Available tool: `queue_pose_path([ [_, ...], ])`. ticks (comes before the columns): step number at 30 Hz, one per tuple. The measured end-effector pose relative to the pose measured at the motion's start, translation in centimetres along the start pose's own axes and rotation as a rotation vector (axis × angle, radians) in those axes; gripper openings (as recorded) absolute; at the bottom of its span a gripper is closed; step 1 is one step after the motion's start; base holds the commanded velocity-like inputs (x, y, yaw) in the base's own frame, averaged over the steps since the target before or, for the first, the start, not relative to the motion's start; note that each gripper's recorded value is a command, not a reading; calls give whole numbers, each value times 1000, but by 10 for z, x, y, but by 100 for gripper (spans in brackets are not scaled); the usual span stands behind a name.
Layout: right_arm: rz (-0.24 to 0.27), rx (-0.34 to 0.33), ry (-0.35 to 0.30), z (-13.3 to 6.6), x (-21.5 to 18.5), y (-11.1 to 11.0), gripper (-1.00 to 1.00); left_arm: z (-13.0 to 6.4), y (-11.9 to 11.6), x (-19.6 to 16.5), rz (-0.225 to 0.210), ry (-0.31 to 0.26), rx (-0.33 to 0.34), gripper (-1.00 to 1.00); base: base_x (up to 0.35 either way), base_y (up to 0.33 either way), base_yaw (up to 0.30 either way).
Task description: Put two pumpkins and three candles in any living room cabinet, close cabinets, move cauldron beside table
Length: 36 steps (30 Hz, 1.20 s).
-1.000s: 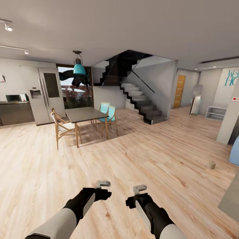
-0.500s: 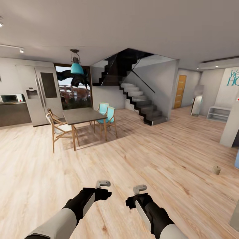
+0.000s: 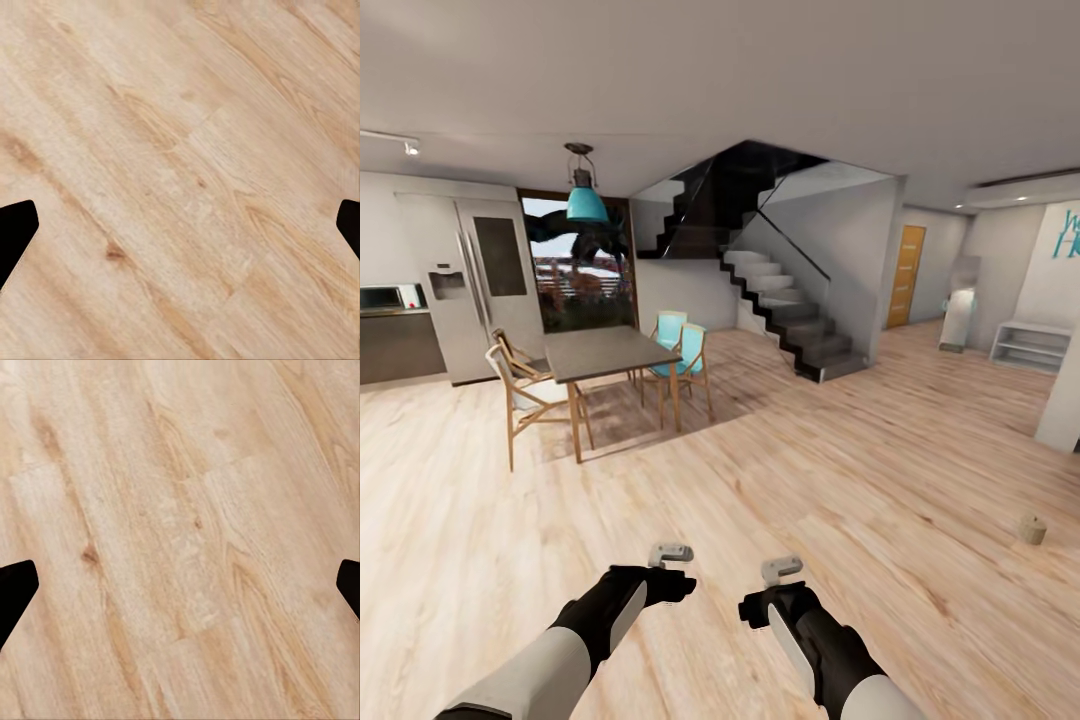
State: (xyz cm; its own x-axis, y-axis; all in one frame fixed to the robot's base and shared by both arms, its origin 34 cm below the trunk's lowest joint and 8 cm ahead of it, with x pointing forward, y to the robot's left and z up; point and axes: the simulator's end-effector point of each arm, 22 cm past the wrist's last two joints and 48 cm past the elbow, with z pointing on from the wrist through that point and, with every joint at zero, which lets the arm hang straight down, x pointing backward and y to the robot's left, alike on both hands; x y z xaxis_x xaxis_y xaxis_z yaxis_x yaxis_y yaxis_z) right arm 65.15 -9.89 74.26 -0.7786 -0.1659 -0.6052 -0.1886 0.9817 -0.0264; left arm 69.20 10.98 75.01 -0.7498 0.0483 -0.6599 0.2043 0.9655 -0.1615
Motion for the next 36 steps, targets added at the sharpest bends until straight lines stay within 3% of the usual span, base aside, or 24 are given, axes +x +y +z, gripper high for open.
queue_pose_path([
  [22,0,0,0,0,0,0,100,0,1,-1,0,-4,-2,100,326,-45,0],
  [36,0,-1,0,0,0,0,100,0,1,-1,0,-6,-4,100,304,-146,21],
])
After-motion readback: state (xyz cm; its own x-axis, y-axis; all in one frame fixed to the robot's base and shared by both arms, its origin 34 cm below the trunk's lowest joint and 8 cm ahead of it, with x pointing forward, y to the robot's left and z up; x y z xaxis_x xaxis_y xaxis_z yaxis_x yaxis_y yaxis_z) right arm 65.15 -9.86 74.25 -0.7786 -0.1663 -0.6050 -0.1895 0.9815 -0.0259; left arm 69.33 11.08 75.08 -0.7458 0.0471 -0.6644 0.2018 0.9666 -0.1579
